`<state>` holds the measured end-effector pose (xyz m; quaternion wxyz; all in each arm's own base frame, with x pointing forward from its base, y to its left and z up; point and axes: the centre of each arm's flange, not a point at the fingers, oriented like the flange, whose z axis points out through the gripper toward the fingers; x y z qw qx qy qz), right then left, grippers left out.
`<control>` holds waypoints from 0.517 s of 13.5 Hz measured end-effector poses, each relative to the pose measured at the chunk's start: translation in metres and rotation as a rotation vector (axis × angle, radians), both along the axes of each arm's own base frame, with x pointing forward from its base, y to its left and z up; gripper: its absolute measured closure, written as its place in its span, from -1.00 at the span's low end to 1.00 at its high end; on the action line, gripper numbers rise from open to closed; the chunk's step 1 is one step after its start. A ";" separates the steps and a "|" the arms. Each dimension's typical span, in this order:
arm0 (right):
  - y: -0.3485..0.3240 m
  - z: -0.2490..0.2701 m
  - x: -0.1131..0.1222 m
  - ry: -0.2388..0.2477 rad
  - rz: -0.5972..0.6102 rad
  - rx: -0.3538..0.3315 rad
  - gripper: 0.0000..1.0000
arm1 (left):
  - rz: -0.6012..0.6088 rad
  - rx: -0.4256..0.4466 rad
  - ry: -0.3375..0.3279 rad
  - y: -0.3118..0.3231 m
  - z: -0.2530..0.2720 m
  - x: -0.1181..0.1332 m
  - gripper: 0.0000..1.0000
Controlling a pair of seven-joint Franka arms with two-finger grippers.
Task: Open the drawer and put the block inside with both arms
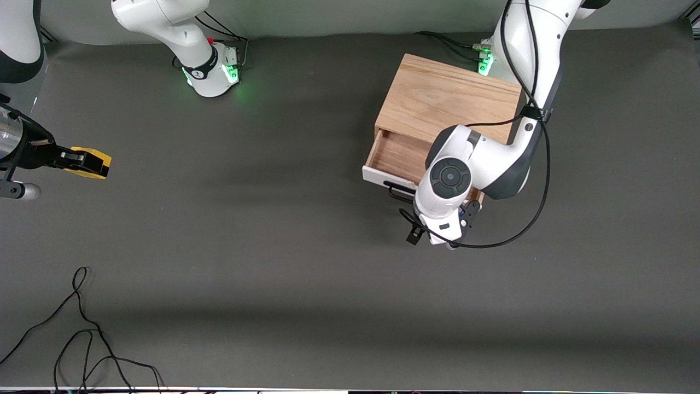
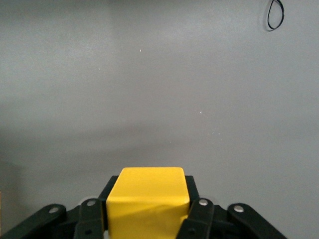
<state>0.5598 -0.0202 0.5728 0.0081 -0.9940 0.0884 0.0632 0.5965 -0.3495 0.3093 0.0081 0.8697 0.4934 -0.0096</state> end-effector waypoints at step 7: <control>0.001 0.000 0.000 0.000 0.001 0.000 -0.10 | -0.001 -0.009 -0.037 -0.003 0.044 0.014 -1.00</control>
